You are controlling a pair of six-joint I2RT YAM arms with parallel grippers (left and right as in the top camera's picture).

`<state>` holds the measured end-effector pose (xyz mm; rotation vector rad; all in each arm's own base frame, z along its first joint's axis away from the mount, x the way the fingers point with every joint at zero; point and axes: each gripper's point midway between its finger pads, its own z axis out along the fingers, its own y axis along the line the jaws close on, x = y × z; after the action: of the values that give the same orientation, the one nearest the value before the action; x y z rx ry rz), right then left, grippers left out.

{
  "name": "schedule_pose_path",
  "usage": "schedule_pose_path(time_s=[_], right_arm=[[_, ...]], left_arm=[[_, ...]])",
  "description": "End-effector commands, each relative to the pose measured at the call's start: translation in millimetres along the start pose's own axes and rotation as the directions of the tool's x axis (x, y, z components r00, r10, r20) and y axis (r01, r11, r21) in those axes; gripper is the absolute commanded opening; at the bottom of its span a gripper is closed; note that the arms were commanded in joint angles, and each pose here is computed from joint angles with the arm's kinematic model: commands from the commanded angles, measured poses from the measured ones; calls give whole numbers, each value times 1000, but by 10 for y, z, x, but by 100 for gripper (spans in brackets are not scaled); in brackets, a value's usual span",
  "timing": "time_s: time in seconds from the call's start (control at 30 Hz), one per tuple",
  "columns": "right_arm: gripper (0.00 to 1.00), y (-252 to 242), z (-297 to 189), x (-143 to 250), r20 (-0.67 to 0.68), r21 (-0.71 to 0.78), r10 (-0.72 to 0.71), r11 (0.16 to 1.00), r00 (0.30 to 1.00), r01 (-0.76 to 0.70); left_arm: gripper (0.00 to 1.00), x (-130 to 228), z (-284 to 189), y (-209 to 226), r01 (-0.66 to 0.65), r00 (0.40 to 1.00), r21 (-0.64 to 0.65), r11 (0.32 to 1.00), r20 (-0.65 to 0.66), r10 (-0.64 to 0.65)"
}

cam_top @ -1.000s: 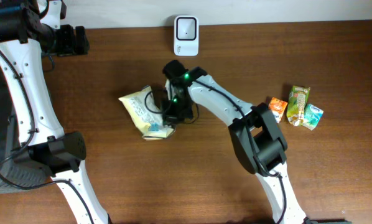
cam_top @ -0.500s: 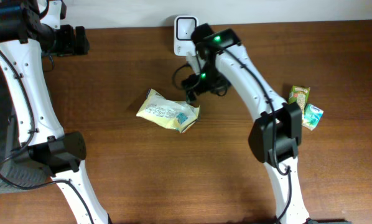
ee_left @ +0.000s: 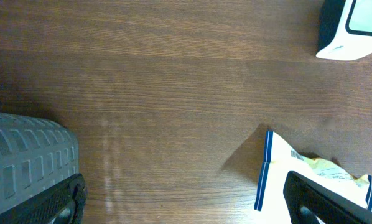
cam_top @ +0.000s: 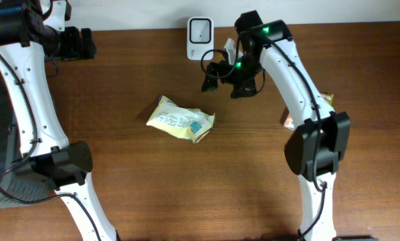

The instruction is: Scan the item barcode

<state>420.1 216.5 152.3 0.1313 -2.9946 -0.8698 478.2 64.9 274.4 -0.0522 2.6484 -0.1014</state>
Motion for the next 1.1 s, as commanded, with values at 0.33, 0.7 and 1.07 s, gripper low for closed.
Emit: schedule_pose_path(time_s=[0.33, 0.7, 1.07], right_arm=[[99, -452, 333, 452, 186, -196, 252, 957, 950, -215], [99, -257, 1309, 376, 123, -228, 276, 943, 953, -244], [60, -293, 1719, 312, 128, -232, 258, 946, 958, -224]], left_arm=[[99, -16, -44, -35, -13, 1000, 10, 1000, 12, 13], [99, -17, -44, -34, -13, 1000, 10, 1000, 13, 13], [99, -17, -44, -34, -13, 1000, 10, 1000, 13, 13]])
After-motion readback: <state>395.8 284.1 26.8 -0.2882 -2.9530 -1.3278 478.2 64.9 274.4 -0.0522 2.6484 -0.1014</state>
